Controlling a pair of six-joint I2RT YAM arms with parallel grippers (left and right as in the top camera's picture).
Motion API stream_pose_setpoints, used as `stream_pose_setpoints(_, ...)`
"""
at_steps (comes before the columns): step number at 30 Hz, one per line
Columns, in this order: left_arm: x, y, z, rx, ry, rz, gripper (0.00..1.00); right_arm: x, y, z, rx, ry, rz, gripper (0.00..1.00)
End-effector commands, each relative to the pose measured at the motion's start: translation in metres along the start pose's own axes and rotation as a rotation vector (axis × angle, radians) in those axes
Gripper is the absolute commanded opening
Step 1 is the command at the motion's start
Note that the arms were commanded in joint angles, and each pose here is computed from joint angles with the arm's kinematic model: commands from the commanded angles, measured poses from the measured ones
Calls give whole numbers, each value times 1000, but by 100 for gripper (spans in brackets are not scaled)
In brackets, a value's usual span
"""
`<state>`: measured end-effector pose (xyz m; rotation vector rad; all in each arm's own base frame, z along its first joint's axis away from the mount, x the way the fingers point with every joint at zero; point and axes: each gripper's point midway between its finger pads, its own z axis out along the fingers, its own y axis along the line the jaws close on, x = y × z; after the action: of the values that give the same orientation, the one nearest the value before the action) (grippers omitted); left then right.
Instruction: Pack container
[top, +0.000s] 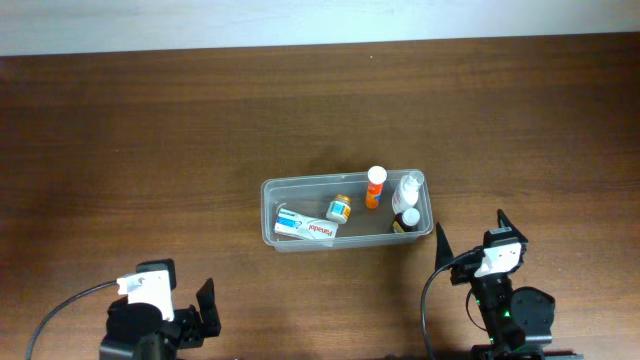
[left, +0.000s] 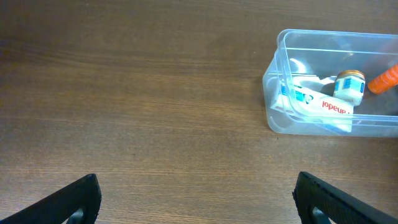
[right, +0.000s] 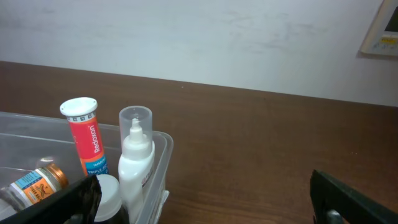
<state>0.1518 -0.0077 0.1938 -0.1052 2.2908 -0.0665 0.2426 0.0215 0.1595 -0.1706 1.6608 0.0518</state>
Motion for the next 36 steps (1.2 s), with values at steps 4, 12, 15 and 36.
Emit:
stream_pose_setpoints(4, -1, 1, -1, -4, -9, -5, 99, 2, 4, 0, -19, 2, -6, 98)
stream_pose_setpoints(12, 1, 13, 19, -76, -39, -38, 99, 2, 4, 0, -19, 2, -6, 98)
stream_pose_setpoints(15, -6, 22, 38, -103, -139, -98, 99, 2, 4, 0, -19, 2, -6, 98)
stream_pose_setpoints(36, -35, 1, 95, 7, -645, 172, 99, 2, 4, 0, -19, 2, -6, 98)
